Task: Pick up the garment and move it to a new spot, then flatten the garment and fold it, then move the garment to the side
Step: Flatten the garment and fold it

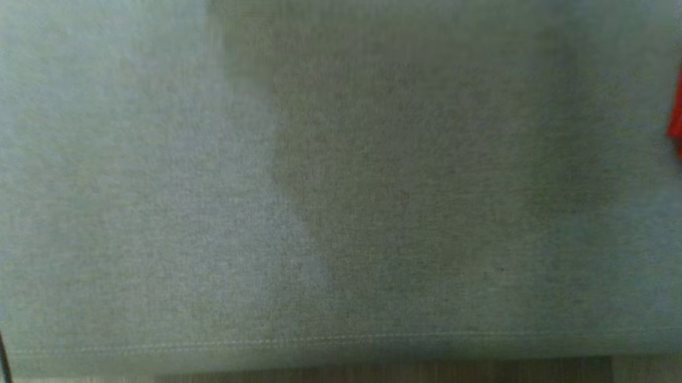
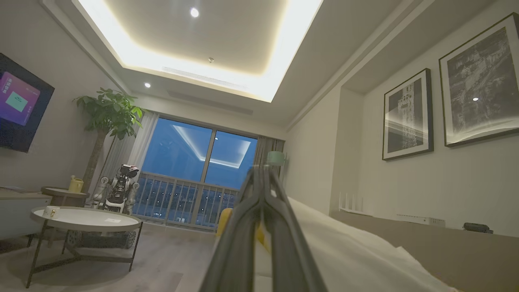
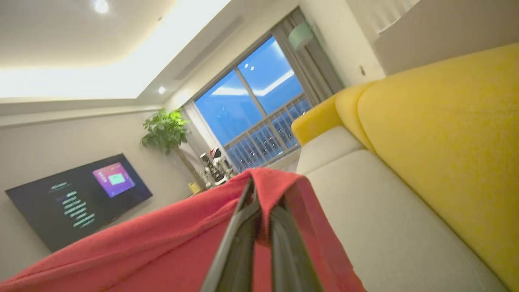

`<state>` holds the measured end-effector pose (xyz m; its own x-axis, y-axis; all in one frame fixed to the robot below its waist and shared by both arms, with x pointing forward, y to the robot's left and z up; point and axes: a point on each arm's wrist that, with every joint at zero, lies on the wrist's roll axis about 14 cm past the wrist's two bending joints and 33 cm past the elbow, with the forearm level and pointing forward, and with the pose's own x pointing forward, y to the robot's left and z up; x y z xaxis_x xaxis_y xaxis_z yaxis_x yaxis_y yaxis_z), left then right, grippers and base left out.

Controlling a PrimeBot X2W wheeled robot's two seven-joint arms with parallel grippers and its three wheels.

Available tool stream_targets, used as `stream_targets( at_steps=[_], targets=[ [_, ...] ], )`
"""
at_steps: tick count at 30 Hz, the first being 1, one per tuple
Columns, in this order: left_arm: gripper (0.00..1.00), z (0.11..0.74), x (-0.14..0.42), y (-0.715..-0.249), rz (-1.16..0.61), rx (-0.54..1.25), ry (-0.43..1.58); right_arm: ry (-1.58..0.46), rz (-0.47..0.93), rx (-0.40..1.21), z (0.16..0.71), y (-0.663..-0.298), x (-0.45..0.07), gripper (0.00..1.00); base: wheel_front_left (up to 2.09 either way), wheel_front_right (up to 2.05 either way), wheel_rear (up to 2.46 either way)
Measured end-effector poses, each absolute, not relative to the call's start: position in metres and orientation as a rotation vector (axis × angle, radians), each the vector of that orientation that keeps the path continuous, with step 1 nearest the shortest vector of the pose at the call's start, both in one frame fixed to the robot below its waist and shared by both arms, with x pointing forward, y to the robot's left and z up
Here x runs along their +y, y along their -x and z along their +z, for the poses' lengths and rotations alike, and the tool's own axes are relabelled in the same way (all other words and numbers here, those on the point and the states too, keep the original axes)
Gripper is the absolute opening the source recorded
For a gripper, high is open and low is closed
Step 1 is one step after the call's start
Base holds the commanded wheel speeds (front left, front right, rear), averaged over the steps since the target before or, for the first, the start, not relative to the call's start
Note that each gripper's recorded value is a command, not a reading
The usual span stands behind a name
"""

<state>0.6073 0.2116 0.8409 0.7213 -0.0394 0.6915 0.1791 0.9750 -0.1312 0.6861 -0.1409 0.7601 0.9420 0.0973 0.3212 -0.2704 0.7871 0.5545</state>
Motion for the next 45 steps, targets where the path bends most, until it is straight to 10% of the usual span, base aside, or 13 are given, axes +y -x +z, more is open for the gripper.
stream_targets(
  at_steps=[5, 15, 45],
  targets=[
    [0.0, 0.784, 0.206, -0.654, -0.123, -0.694, 0.168, -0.705, 0.173, -0.262, 0.702, -0.721, -0.129, 0.0, 0.0, 0.0, 0.0],
    [0.0, 0.561, 0.207, -0.659, -0.132, -0.211, 0.07, -0.729, 0.097, 0.508, 0.404, -0.671, -0.085, 0.0, 0.0, 0.0, 0.0],
    [0.0, 0.455, 0.209, -0.413, -0.256, 0.219, -0.049, -0.451, 0.133, 0.753, 0.413, -0.508, -0.122, 0.0, 0.0, 0.0, 0.0]
  ],
)
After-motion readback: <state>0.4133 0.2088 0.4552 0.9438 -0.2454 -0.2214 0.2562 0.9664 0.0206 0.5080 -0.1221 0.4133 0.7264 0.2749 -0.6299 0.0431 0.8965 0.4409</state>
